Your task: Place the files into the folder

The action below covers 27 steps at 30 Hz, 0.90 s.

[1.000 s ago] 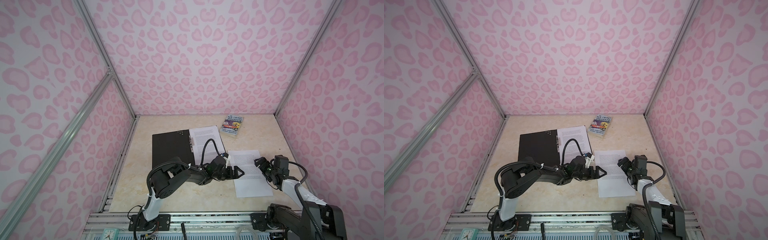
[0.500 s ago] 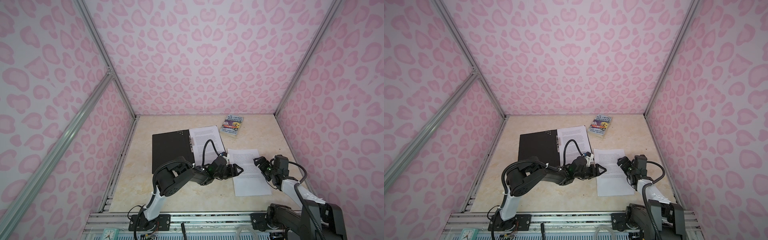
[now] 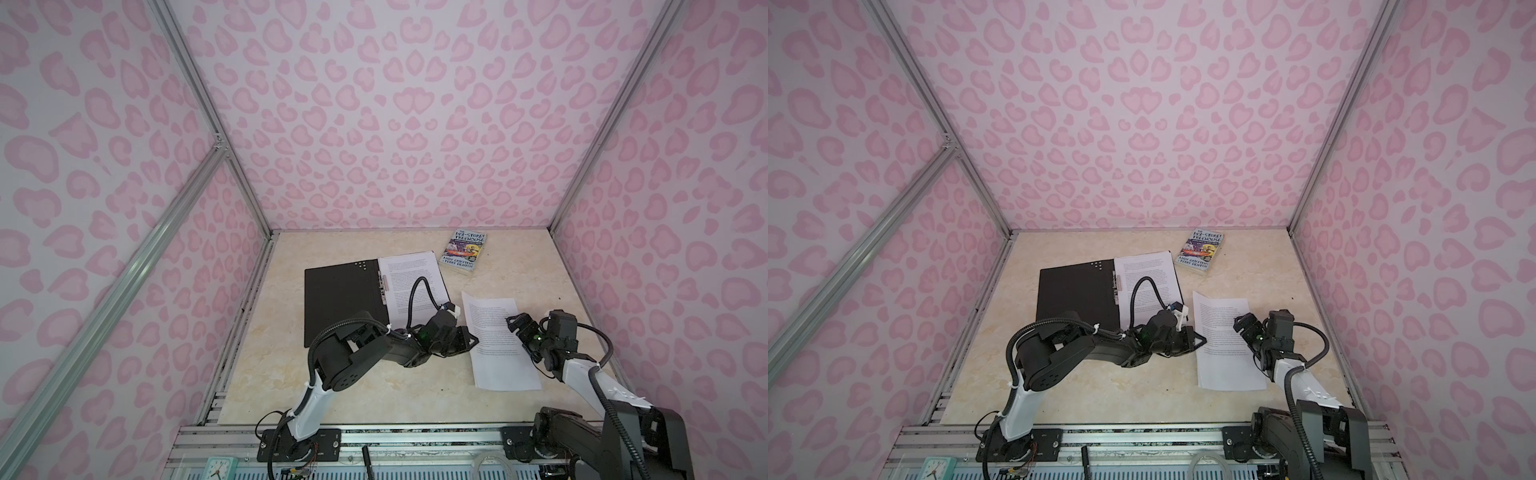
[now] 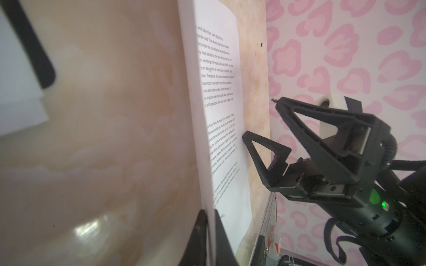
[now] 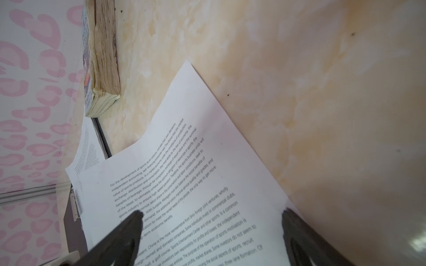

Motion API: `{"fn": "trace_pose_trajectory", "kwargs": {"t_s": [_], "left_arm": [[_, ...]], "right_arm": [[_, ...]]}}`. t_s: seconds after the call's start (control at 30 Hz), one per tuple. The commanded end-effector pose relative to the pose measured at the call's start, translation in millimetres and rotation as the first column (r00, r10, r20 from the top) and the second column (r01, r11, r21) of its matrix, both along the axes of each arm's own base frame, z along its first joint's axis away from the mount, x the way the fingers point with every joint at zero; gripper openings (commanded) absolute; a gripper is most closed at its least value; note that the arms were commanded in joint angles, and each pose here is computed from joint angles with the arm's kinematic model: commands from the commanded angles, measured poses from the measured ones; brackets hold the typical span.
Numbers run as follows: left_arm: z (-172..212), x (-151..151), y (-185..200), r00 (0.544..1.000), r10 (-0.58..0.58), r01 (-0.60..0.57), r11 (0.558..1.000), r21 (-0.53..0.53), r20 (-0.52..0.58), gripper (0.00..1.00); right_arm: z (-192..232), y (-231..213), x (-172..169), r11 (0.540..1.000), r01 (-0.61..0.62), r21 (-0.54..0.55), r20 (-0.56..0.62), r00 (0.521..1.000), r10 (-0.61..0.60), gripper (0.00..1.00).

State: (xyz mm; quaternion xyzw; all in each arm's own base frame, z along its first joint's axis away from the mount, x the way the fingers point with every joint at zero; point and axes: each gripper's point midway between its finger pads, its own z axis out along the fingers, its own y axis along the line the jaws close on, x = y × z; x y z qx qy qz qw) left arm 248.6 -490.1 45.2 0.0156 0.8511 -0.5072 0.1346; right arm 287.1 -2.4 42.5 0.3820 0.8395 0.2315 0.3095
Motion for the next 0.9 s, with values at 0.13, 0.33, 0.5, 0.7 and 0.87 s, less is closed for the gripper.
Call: {"fn": "trace_pose_trajectory", "kwargs": {"t_s": [0.13,0.33,0.5,0.7,0.87], "left_arm": [[50.1,-1.3,-4.4,0.988,-0.074,0.073,0.997,0.008,0.133,0.04],[89.4,-3.1,27.8,0.966,-0.06,0.032,0.993,0.112,0.253,0.04],[100.8,-0.4,76.4,0.963,0.0,-0.059,0.976,0.211,0.271,0.04],[114.4,13.9,146.0,0.968,0.108,-0.15,0.973,0.175,0.229,0.04],[128.0,27.0,201.0,0.958,0.173,-0.215,0.961,0.174,0.227,0.03]], "right_arm": [[4.4,2.4,-7.1,0.999,-0.032,-0.024,0.006,0.999,0.032,0.96],[50.3,19.6,-2.3,0.982,-0.135,-0.134,0.235,0.958,0.164,0.97],[88.5,38.1,-5.4,0.96,-0.154,-0.236,0.4,0.885,0.24,0.98],[109.3,76.1,-5.1,0.905,-0.26,-0.336,0.441,0.805,0.396,0.98],[109.3,124.9,-2.1,0.834,-0.434,-0.341,0.442,0.709,0.549,0.98]]}}
